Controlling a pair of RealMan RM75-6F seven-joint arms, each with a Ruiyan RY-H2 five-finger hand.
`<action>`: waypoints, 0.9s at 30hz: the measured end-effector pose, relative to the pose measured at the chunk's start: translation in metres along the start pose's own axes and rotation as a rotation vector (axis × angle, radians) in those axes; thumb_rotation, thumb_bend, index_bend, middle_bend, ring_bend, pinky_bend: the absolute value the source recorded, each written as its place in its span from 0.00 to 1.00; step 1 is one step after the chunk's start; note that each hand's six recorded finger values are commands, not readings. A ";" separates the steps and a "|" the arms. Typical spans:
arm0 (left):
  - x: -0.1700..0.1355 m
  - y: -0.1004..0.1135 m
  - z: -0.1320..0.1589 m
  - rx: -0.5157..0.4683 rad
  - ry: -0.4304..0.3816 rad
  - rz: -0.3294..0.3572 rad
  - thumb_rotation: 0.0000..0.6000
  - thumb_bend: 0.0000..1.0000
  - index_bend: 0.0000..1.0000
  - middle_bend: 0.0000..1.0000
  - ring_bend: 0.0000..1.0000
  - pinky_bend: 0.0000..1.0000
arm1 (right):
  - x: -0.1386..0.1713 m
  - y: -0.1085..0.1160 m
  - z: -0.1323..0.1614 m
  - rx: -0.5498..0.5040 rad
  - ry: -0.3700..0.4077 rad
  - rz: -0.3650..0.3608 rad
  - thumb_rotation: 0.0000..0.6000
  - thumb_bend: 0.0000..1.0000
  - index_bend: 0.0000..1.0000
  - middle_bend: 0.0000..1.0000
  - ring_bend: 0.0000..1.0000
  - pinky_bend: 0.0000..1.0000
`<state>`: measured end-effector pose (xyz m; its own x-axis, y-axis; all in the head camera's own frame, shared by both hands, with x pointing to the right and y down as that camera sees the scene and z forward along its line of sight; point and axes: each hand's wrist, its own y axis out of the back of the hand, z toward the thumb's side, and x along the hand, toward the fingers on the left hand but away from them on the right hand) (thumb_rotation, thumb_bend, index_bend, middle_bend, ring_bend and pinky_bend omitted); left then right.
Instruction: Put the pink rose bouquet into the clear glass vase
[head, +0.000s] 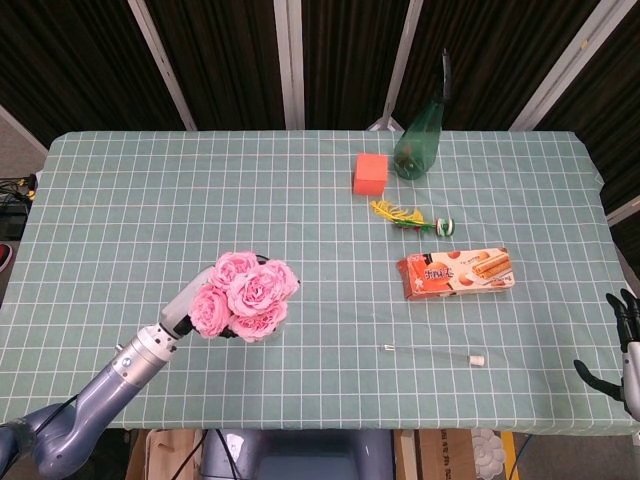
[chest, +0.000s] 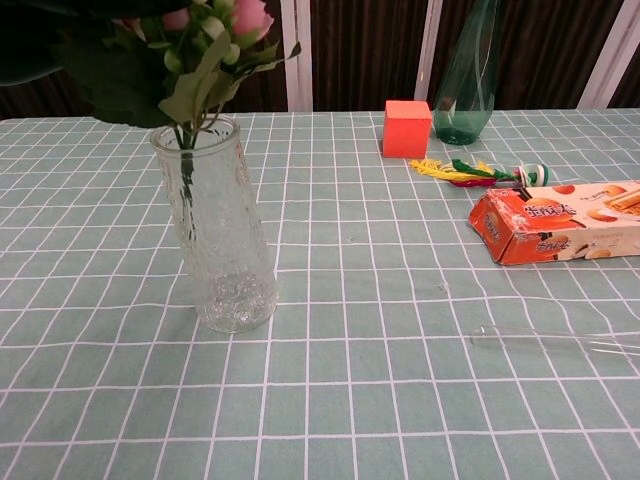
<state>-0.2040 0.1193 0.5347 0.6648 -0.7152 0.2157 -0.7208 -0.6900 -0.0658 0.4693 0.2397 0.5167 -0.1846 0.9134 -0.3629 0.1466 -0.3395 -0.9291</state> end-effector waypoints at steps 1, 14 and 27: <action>-0.001 0.001 -0.002 0.005 0.002 0.002 1.00 0.46 0.24 0.27 0.21 0.29 | 0.000 0.000 0.000 -0.001 0.000 0.001 1.00 0.21 0.10 0.05 0.03 0.00; -0.005 0.002 -0.027 0.067 0.066 -0.049 1.00 0.31 0.13 0.12 0.02 0.09 | 0.000 0.001 0.000 -0.006 0.000 -0.004 1.00 0.21 0.10 0.05 0.03 0.00; -0.017 0.020 -0.011 0.137 0.034 -0.042 1.00 0.22 0.08 0.08 0.00 0.09 | 0.001 0.002 0.000 -0.009 0.005 -0.004 1.00 0.21 0.10 0.05 0.03 0.00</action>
<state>-0.2321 0.1187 0.5408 0.6850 -0.6828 0.2541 -0.6576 -0.7296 -0.1877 0.4689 0.2403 0.5147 -0.1805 0.9160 -0.3584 0.1545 -0.3335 -0.9300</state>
